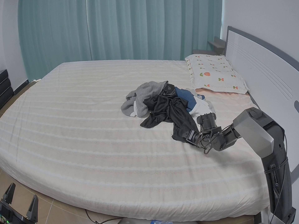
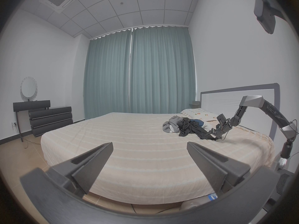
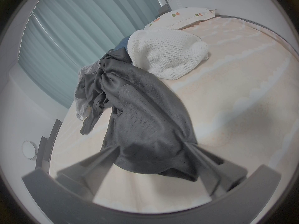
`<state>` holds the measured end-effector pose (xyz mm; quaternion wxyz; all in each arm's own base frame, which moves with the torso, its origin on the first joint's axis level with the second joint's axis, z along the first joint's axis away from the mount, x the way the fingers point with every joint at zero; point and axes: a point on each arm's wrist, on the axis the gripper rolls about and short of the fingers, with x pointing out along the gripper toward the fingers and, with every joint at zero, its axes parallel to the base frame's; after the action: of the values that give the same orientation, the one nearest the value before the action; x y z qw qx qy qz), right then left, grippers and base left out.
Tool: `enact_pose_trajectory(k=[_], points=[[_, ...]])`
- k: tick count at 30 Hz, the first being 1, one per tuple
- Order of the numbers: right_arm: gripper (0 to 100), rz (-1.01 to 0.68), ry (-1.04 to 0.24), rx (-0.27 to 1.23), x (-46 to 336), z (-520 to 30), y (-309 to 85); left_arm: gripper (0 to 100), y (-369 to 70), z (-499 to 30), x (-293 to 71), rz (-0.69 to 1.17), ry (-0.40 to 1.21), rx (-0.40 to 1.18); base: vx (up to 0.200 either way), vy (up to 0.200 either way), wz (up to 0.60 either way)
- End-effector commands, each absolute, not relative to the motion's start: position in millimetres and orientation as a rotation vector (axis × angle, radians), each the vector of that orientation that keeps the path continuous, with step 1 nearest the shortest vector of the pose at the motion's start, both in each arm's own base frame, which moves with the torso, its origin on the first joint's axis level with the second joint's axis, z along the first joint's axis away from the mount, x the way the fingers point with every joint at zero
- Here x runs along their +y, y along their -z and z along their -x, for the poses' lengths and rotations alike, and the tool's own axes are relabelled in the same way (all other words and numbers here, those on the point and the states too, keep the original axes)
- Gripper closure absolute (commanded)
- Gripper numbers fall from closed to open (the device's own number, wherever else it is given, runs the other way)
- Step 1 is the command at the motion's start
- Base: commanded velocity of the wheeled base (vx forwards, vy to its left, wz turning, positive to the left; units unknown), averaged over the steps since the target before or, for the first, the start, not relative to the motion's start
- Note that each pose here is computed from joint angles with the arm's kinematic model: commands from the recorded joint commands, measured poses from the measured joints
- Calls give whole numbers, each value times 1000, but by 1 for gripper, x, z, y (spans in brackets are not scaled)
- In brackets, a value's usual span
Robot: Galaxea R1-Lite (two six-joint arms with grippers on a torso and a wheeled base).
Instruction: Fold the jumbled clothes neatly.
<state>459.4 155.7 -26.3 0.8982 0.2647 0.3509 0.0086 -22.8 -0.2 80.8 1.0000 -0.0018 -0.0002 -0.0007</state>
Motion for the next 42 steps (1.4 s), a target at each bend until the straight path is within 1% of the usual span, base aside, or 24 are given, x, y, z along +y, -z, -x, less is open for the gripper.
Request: enact_pose_trajectory(k=[1, 8, 10, 11, 13, 15, 18, 19, 20, 22, 25, 26, 28, 32, 33, 34, 38, 41, 42], points=[[100, -547, -22, 720, 157, -459, 23, 0, -76, 23, 0, 3, 2, -3, 0, 0, 0], [100, -564, -27, 705, 155, -455, 9, 0, -76, 23, 0, 3, 2, -3, 0, 0, 0], [100, -599, -32, 707, 153, -444, -7, 0, -76, 23, 0, 3, 2, -3, 0, 0, 0], [100, -602, -33, 707, 153, -443, -9, 0, -76, 23, 0, 5, 2, -3, 0, 0, 0], [100, -644, -57, 716, 151, -429, -30, 0, -76, 23, 0, 3, 2, -3, 0, 0, 0], [100, -662, -81, 726, 149, -419, -41, 0, -76, 23, 0, 5, 2, -3, 0, 0, 0], [100, -749, -179, 728, 140, -392, -76, 0, -76, 23, 0, 5, 2, -3, 0, 0, 0], [100, -749, -179, 728, 140, -392, -76, 0, -76, 23, 0, 5, 2, -3, 0, 0, 0], [100, -792, -218, 716, 137, -380, -89, 0, -76, 23, 0, 5, 2, -3, 0, 0, 0], [100, -846, -280, 670, 131, -358, -112, 0, -76, 23, 0, 2, 0, -3, 0, 0, 0], [100, -864, -351, 600, 126, -334, -134, 0, -76, 23, 0, 2, 0, -3, 0, 0, 0], [100, -864, -351, 600, 126, -334, -134, 0, -76, 23, 0, 2, 0, -3, 0, 0, 0], [100, -870, -428, 510, 124, -311, -160, 0, -76, 23, 0, 5, 6, -5, 0, 0, 0], [100, -869, -505, 367, 118, -291, -195, 0, -76, 23, 0, -5, 8, -3, 0, 0, 0], [100, -869, -545, 297, 113, -278, -216, 0, -76, 23, 0, -25, 8, -5, 0, 0, 0], [100, -866, -560, 274, 112, -272, -224, 0, -76, 23, 0, -35, 8, -5, 0, 0, 0], [100, -831, -621, 222, 112, -257, -241, 0, -77, 23, 0, -49, 12, -8, 0, 0, 0], [100, -811, -644, 191, 112, -248, -249, 0, -78, 23, 0, -38, 7, -15, 0, 0, 0], [100, -808, -649, 183, 111, -245, -251, 0, -93, 27, 0, -8, -2, -92, 0, 0, 0]])
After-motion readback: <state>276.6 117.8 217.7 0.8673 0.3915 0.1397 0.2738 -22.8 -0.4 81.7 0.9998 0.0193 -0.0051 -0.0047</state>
